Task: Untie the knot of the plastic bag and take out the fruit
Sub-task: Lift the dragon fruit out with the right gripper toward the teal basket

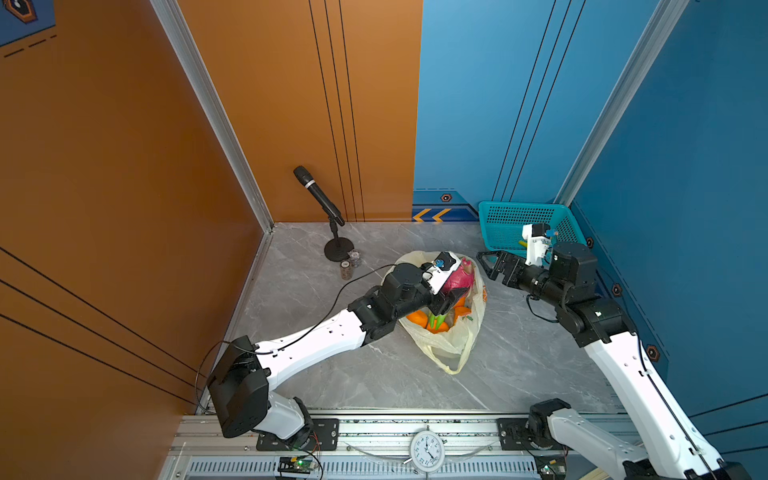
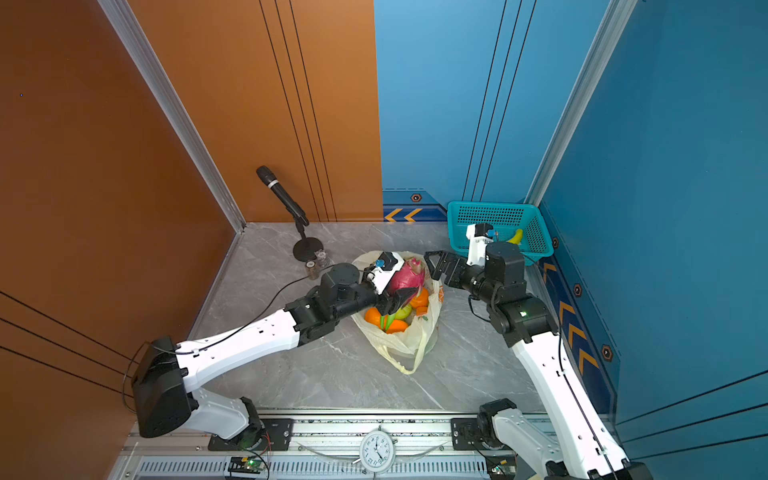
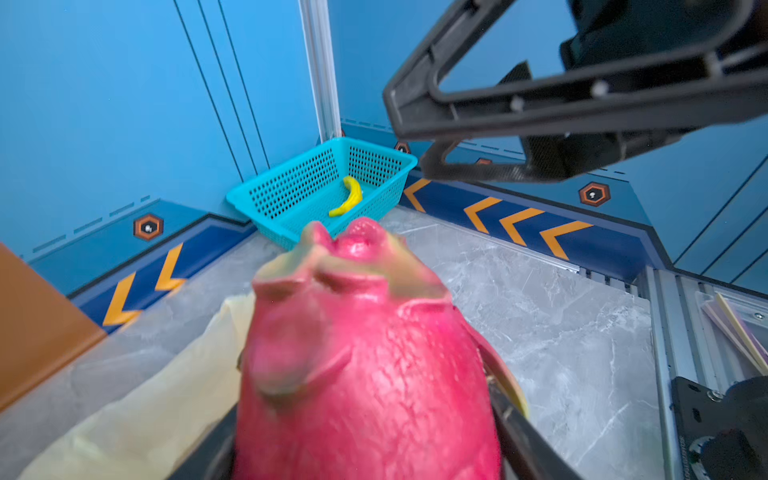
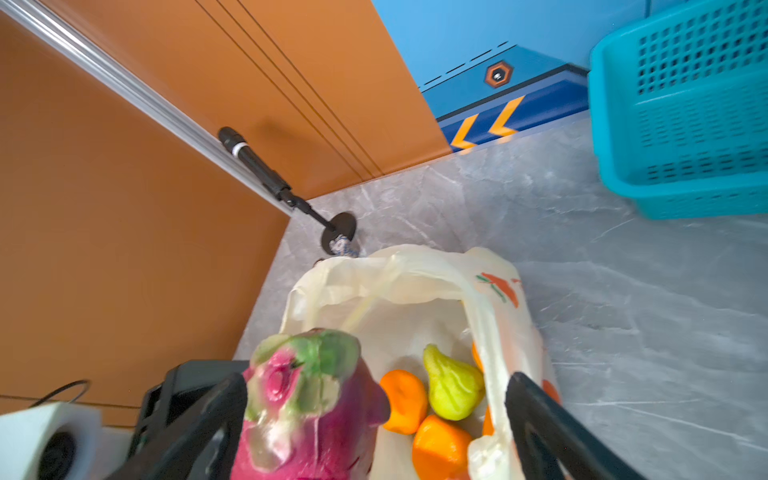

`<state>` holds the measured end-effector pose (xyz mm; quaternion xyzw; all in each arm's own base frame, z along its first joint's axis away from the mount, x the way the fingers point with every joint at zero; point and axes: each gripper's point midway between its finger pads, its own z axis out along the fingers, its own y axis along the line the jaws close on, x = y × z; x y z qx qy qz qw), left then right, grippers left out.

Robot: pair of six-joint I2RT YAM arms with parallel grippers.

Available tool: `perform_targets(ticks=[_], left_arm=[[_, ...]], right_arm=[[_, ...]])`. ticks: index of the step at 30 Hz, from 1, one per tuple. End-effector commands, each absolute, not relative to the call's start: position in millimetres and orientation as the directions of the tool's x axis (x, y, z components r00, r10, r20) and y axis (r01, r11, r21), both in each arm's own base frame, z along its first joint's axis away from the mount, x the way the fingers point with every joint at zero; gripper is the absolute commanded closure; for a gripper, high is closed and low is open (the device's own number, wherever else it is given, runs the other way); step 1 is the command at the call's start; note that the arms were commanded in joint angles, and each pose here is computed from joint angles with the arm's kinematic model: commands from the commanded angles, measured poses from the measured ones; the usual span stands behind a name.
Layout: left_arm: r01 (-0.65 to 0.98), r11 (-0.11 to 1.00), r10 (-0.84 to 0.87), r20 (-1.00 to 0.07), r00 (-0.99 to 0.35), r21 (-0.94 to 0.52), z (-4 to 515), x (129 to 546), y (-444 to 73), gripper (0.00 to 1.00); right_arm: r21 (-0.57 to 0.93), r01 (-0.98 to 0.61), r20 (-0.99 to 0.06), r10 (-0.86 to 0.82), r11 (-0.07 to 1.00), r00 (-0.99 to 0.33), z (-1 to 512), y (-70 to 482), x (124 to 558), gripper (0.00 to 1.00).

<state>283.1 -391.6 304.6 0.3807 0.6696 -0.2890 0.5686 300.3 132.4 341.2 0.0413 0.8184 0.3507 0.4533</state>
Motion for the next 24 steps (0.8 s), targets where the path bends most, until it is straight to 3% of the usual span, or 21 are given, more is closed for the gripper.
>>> perform_targets(ticks=[1, 6, 20, 24], left_arm=[[0.861, 0.491, 0.111, -0.990, 0.090, 0.134, 347, 276, -397, 0.48], [0.871, 0.465, 0.084, -0.987, 0.137, 0.160, 362, 276, -407, 0.48], [0.921, 0.339, 0.024, -0.981, 0.194, 0.191, 380, 253, -435, 0.48], [0.924, 0.325, 0.029, -0.978, 0.204, 0.203, 379, 250, -441, 0.46]], right_arm=[[0.719, -0.342, -0.642, 0.389, 0.605, -0.661, 348, 156, 279, 0.00], [0.762, -0.394, -0.621, 0.408, 0.514, -0.669, 359, 164, 266, 0.00], [0.773, -0.429, -0.614, 0.379, 0.467, -0.693, 357, 181, 275, 0.00], [0.770, -0.425, -0.616, 0.383, 0.475, -0.688, 356, 181, 280, 0.12]])
